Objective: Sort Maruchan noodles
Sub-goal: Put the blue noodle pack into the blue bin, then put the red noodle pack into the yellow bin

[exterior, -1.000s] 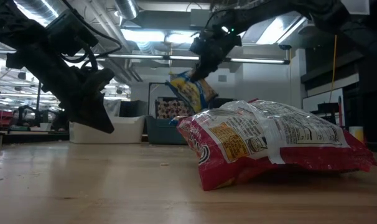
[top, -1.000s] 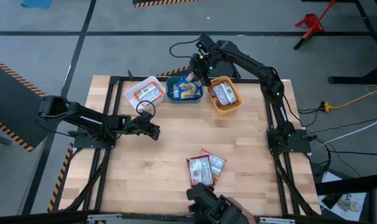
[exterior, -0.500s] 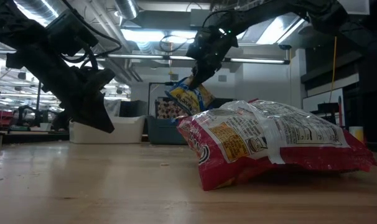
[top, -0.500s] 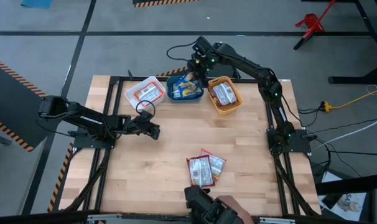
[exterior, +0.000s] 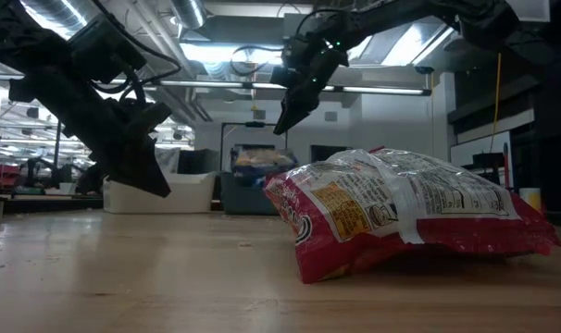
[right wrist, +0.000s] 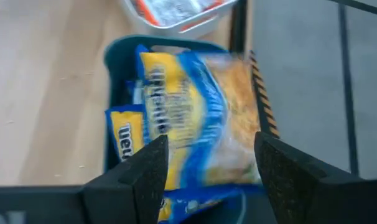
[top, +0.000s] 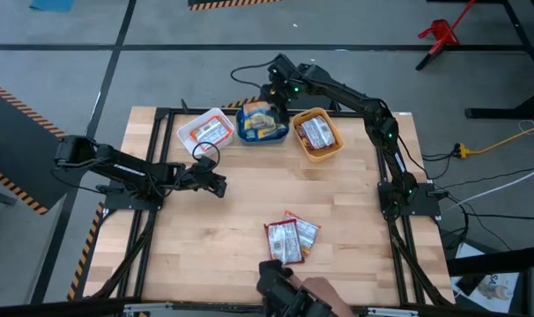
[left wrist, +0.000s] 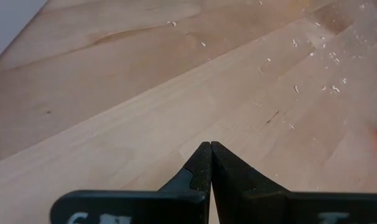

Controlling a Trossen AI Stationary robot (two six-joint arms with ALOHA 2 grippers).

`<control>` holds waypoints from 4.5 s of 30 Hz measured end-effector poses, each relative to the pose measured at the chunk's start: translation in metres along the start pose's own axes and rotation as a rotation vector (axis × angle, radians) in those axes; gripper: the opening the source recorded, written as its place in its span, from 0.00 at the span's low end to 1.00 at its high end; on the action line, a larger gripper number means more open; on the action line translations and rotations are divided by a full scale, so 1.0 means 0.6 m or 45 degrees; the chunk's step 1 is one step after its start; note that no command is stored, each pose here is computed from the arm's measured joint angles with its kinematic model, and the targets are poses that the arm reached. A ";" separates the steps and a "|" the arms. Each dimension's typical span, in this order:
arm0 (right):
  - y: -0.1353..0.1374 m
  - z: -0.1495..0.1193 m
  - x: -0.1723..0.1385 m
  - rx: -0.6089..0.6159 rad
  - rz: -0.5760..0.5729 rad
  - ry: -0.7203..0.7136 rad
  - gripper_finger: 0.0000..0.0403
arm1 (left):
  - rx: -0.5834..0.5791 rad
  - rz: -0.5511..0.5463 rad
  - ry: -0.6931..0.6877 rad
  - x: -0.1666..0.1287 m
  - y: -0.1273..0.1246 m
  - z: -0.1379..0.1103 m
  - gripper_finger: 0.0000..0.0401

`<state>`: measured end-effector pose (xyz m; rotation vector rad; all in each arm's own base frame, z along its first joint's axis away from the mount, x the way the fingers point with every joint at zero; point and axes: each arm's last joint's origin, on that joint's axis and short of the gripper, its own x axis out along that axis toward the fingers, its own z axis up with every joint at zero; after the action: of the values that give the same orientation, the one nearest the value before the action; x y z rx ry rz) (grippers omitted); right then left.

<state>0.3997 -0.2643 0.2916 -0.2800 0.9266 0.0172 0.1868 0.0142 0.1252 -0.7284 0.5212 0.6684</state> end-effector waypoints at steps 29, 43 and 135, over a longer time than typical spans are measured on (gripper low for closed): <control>0.006 -0.022 0.104 0.213 -0.049 0.139 0.55 | 0.002 -0.011 0.006 0.000 -0.001 0.000 0.00; 0.039 0.050 -0.032 0.249 -0.024 0.117 0.55 | 0.002 -0.017 0.006 0.000 -0.001 0.000 0.00; 0.485 0.044 0.111 0.380 0.910 0.367 0.18 | 0.117 -0.383 0.113 -0.022 -0.041 -0.007 0.00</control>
<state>0.4214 0.0153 0.1870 0.3446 1.2601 0.5035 0.1946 -0.0074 0.1416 -0.7341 0.5075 0.3309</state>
